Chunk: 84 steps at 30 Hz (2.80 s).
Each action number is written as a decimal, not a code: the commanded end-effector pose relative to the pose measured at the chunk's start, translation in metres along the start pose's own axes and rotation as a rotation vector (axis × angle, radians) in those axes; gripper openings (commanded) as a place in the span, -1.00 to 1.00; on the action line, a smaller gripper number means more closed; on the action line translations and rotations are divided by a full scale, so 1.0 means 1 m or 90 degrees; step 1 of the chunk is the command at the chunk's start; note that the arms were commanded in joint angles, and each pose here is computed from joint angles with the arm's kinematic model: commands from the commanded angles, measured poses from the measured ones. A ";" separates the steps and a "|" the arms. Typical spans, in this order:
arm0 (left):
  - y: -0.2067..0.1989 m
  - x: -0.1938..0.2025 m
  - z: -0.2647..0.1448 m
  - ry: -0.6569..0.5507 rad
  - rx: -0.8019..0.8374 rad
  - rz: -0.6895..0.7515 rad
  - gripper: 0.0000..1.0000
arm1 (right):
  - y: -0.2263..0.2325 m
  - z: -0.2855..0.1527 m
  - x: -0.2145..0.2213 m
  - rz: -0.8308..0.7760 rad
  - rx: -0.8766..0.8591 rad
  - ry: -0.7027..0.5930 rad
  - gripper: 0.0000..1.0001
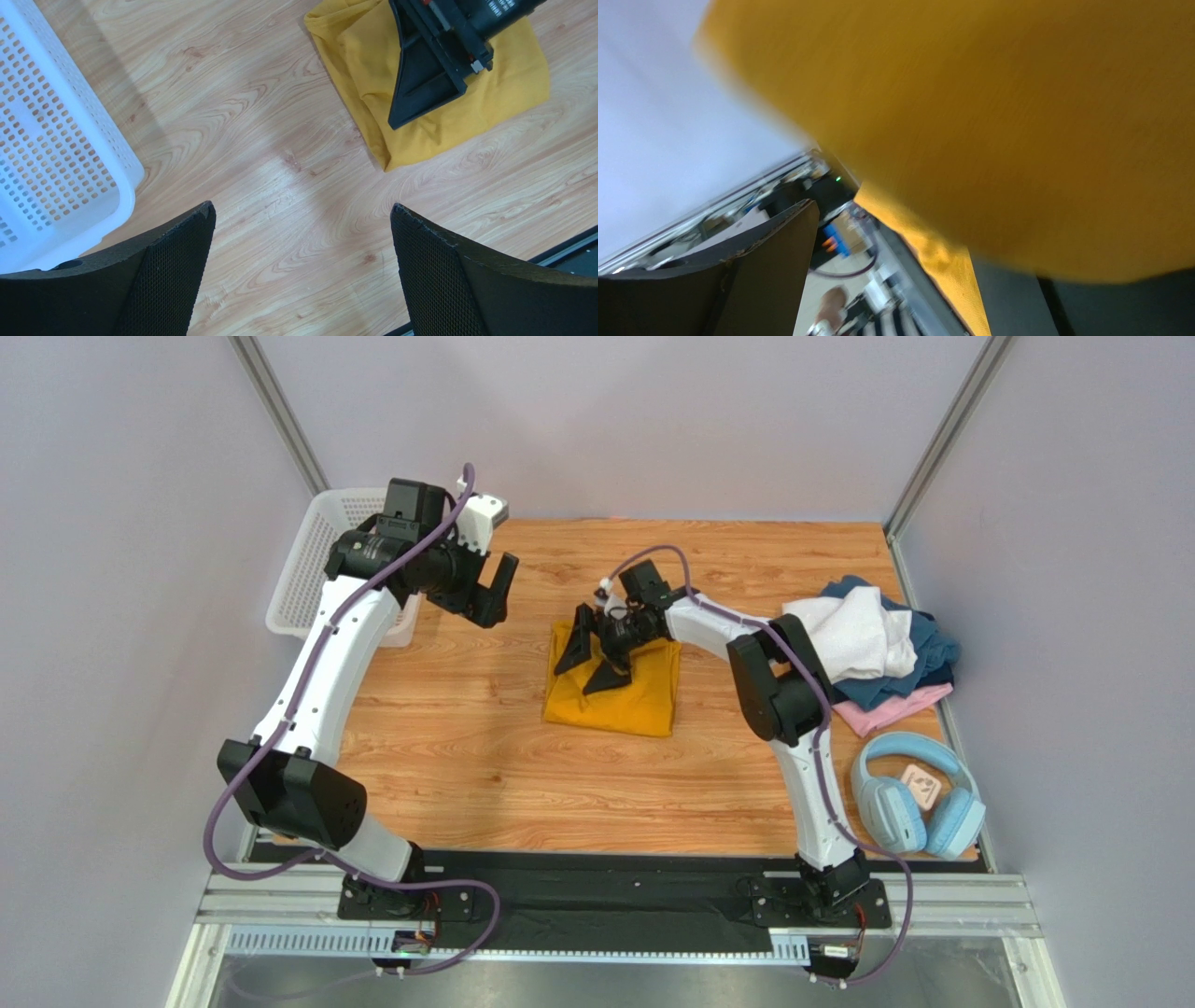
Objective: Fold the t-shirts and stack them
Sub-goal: Smooth out wrinkles on the folded tshirt, then put the neatly folded tshirt into the corner of the board with the right arm
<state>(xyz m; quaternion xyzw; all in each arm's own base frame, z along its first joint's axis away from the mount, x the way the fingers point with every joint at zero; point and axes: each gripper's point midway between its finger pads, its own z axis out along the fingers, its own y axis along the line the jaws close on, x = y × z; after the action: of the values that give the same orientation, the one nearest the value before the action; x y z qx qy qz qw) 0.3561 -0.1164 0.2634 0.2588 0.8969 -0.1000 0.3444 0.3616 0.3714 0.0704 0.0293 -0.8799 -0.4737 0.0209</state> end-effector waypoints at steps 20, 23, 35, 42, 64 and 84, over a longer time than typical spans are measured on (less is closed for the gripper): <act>-0.007 0.000 -0.020 -0.014 0.024 0.012 0.99 | 0.043 -0.003 -0.053 -0.038 -0.037 -0.027 0.79; -0.008 0.001 -0.022 -0.015 0.021 0.013 0.99 | 0.014 0.012 -0.056 -0.006 -0.024 -0.015 0.73; -0.016 0.004 -0.028 -0.019 0.040 -0.002 0.99 | 0.010 -0.026 -0.079 -0.038 -0.014 -0.064 0.84; -0.022 0.005 -0.036 -0.025 0.051 -0.009 0.99 | 0.059 -0.106 -0.039 -0.139 0.030 -0.145 1.00; -0.026 0.029 -0.040 -0.010 0.042 -0.013 0.99 | 0.024 -0.157 0.032 -0.197 0.156 -0.215 1.00; -0.026 0.032 -0.044 -0.003 0.043 0.009 0.99 | -0.120 -0.168 -0.064 -0.028 0.175 -0.230 1.00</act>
<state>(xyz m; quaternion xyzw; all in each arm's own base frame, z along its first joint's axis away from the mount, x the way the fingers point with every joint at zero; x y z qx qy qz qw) 0.2997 -0.1116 0.2637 0.2657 0.8987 -0.1305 0.3237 0.4194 0.1583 0.0506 -0.0706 -0.9378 -0.3158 -0.1258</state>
